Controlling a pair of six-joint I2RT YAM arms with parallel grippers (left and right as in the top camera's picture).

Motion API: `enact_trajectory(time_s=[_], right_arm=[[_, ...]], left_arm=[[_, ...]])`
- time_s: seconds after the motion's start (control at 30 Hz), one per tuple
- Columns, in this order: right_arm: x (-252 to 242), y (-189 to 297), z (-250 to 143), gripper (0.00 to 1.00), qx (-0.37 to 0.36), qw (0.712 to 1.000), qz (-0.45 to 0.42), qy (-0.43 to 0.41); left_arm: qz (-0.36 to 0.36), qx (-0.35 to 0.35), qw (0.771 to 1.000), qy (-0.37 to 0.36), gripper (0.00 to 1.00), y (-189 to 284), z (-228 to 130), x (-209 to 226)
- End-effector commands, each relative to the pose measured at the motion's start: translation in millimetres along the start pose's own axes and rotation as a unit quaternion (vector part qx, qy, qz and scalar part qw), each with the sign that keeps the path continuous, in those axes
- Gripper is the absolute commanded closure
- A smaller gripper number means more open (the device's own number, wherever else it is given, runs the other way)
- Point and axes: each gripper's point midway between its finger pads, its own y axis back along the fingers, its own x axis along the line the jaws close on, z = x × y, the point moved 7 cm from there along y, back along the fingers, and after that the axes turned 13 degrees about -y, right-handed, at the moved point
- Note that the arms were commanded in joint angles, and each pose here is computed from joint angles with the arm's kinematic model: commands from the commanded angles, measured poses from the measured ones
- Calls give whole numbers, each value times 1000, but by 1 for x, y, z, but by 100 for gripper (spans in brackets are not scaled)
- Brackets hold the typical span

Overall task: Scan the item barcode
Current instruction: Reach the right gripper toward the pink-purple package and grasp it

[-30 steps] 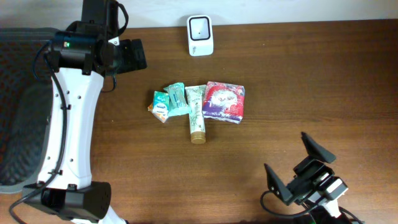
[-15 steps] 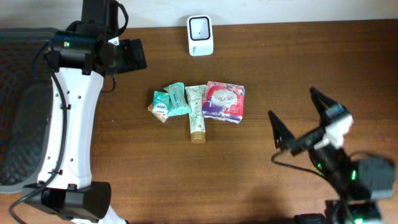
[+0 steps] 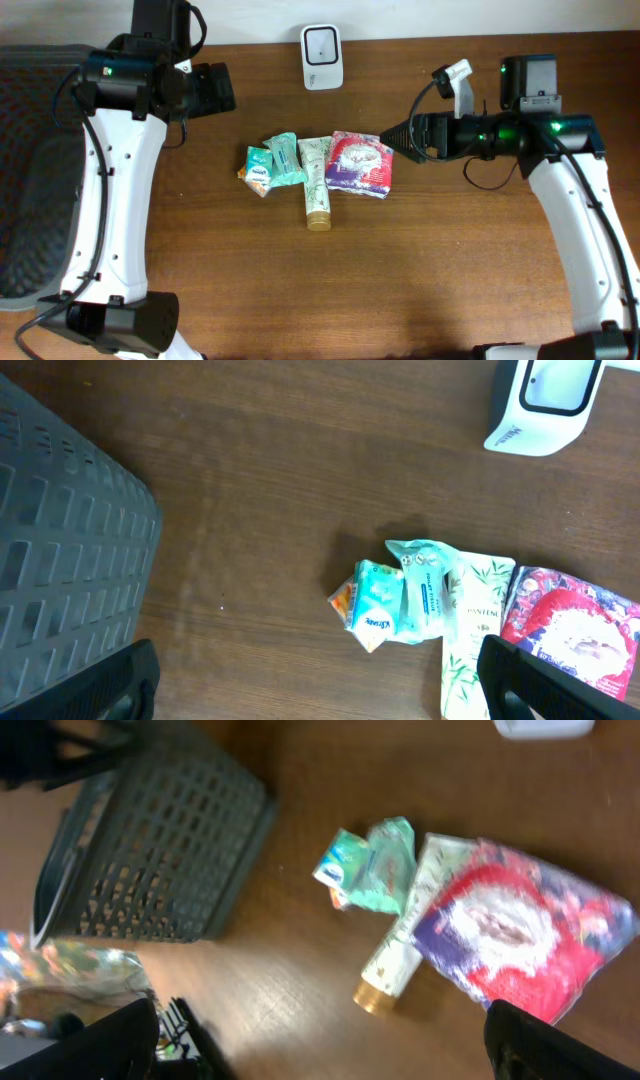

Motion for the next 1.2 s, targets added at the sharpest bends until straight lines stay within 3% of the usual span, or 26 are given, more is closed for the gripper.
enact_trajectory(time_s=[0.0,0.17,1.17], right_arm=[[-25,3,7,1,-45,982,-131,-129],[-41,6,3,1,-55,968,-199,-145],[-106,-40,-2,1,35,950,-254,-181]], left_arm=[[4,-7,1000,-3,1,3,2,3],[4,-7,1000,-3,1,3,2,3],[5,-7,1000,-3,1,3,2,3]])
